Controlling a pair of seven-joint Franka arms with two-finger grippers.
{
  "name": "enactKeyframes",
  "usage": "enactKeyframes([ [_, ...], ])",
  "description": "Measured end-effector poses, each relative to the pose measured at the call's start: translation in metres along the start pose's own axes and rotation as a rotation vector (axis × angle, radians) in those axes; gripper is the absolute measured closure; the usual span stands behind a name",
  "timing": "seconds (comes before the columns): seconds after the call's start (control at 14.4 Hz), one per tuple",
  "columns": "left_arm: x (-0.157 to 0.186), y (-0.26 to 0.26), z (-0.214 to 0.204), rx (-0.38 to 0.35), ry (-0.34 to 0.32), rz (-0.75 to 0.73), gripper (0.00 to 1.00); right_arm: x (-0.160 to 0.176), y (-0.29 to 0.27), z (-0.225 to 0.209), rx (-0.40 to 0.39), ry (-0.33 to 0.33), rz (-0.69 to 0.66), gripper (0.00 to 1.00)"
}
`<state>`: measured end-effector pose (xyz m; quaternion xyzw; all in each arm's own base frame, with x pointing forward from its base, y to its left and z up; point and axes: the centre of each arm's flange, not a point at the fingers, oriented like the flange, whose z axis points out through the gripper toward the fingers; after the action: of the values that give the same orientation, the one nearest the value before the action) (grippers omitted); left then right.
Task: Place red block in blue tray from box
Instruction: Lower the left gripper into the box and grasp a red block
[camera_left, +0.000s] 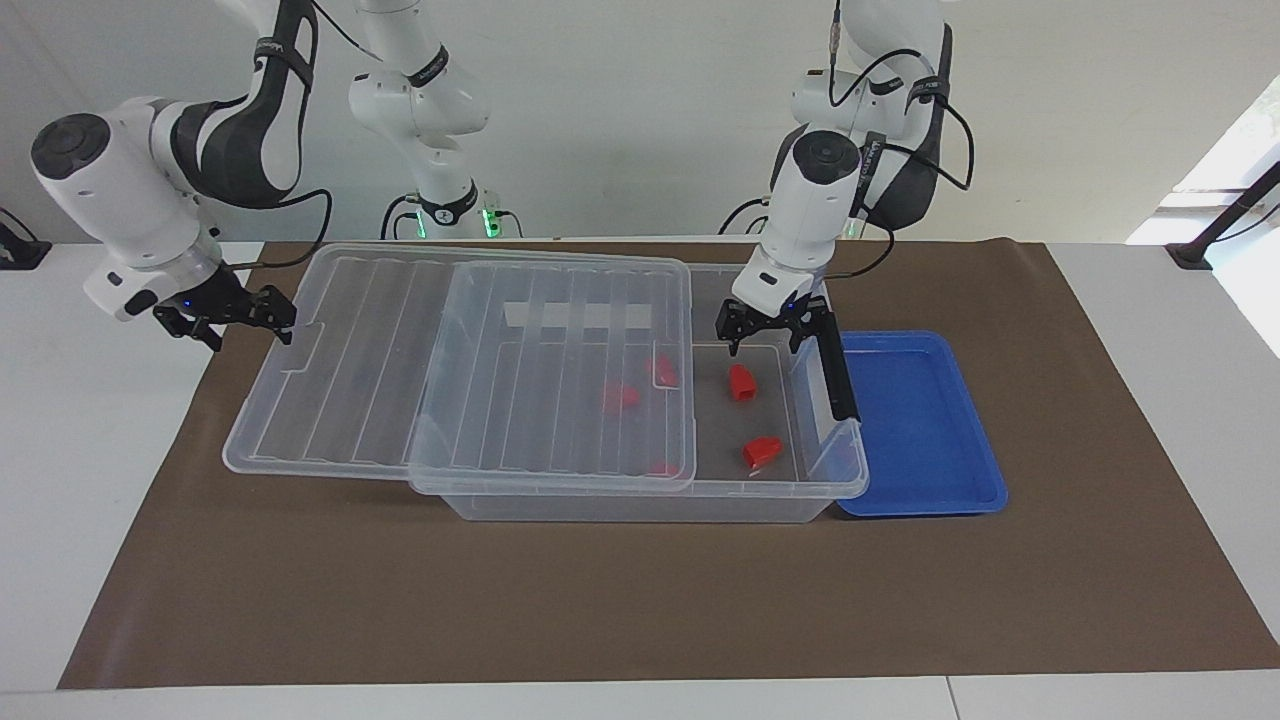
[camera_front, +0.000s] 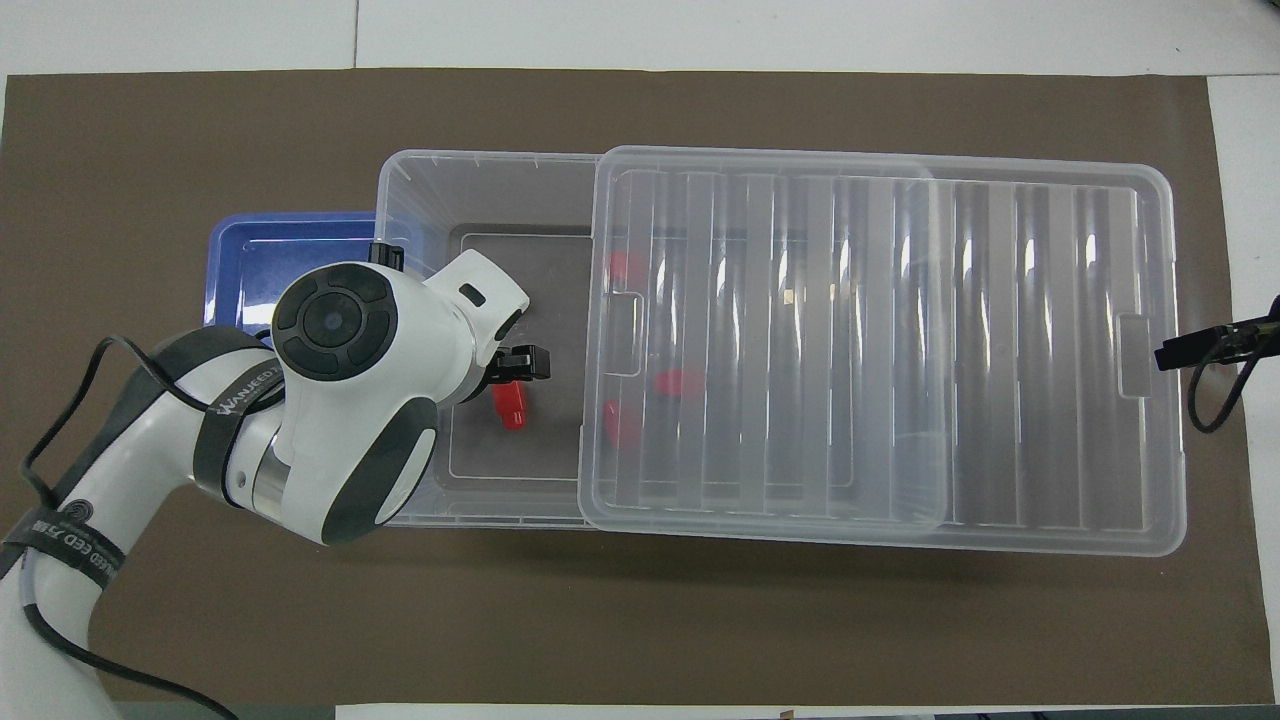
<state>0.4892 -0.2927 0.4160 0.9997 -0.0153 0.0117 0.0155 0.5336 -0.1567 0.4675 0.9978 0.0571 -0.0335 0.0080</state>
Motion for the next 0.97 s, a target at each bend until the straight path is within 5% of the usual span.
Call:
enactKeyframes([
  [0.97,-0.024,0.001,0.080,0.013,-0.029,0.009,0.04,-0.002,0.007,-0.002,-0.003,0.009,-0.002,0.00],
])
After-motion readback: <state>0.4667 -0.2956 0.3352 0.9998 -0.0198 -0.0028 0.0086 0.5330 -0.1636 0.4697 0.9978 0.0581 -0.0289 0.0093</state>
